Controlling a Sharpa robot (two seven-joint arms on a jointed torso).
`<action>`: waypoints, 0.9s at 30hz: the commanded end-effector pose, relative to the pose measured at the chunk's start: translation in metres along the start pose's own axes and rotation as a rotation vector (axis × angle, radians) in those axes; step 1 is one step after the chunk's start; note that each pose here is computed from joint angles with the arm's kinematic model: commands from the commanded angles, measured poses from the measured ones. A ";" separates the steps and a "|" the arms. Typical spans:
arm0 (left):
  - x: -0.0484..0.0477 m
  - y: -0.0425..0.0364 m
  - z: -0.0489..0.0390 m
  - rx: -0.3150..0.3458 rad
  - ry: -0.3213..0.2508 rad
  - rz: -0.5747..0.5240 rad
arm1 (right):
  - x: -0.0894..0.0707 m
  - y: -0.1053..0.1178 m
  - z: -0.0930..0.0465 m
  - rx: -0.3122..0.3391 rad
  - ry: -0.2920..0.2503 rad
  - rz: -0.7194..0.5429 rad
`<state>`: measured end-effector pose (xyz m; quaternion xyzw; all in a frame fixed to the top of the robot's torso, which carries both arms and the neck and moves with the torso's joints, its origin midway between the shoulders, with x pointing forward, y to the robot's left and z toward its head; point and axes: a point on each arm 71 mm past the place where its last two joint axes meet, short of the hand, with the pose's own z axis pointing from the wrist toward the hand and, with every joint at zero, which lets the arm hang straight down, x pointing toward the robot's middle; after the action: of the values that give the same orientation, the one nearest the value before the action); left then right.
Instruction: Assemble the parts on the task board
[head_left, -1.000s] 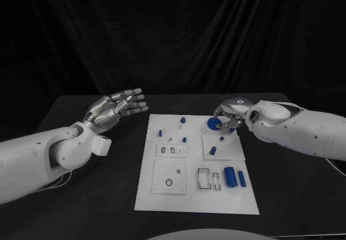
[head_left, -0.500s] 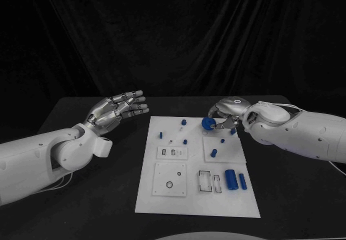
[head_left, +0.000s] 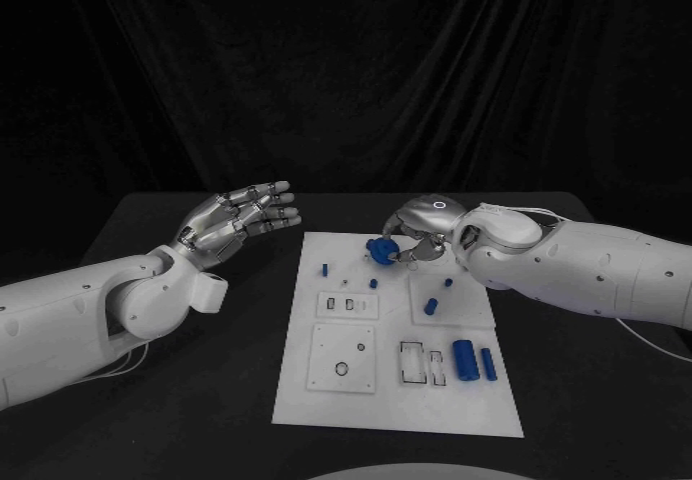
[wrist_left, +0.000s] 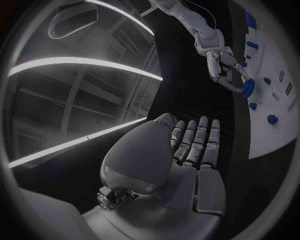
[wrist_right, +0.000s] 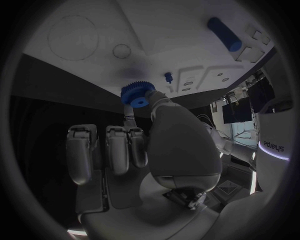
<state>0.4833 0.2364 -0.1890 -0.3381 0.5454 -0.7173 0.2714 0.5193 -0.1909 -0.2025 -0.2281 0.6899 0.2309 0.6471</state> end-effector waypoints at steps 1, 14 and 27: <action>0.0026 -0.0001 0.0014 0.010 0.012 -0.012 | -0.001 0.004 0.006 -0.021 0.006 -0.007; 0.0039 0.0003 0.0026 0.010 0.014 -0.012 | 0.003 0.017 0.029 -0.043 0.047 -0.016; 0.0043 0.0005 0.0032 0.012 0.015 -0.012 | 0.010 0.017 0.037 -0.031 0.108 -0.020</action>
<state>0.4835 0.2325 -0.1892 -0.3366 0.5465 -0.7185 0.2681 0.5380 -0.1544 -0.2098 -0.2521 0.7050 0.2283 0.6223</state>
